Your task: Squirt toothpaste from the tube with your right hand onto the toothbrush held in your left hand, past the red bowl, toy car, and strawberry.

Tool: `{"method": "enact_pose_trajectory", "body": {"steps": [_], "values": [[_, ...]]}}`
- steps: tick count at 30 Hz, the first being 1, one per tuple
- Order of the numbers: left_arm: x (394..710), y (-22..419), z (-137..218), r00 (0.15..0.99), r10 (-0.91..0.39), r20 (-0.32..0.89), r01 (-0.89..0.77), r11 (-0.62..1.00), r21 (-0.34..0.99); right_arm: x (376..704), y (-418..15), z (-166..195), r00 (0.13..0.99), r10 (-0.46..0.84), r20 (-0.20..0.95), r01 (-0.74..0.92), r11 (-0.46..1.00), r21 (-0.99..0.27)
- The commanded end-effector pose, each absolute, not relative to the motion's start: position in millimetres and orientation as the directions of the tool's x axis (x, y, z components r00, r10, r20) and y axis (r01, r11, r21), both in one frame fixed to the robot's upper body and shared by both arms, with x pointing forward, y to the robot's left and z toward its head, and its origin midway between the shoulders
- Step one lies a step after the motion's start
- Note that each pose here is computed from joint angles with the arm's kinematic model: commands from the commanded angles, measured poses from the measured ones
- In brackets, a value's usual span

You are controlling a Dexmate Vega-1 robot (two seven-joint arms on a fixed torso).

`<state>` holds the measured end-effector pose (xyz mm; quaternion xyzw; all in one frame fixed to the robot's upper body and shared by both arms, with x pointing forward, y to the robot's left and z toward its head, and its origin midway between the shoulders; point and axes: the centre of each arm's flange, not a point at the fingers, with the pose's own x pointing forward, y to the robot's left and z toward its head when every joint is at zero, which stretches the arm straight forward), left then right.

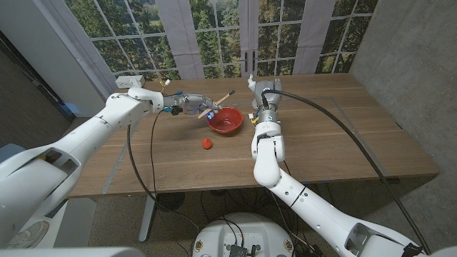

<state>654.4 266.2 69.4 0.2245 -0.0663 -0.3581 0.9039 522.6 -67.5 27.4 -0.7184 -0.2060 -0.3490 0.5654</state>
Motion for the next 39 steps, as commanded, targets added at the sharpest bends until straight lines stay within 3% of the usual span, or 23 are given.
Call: {"method": "enact_pose_trajectory", "body": {"steps": [1,19,39], "values": [[644.1,273.6,73.5,0.817,-0.575,-0.03,0.507,0.693,0.513,524.3,-72.6,26.9,0.696,-0.131,0.706,0.656,-0.285,-0.699],[628.7,272.9,73.3,0.875,-0.484,0.01,0.395,0.725,0.565,531.7,-89.6,19.6,0.754,-0.213,0.621,0.564,-0.275,-0.779],[626.8,269.9,70.8,0.839,-0.52,0.161,0.361,0.753,0.551,542.4,-113.5,8.6,0.777,-0.282,0.563,0.499,-0.269,-0.824]]}}
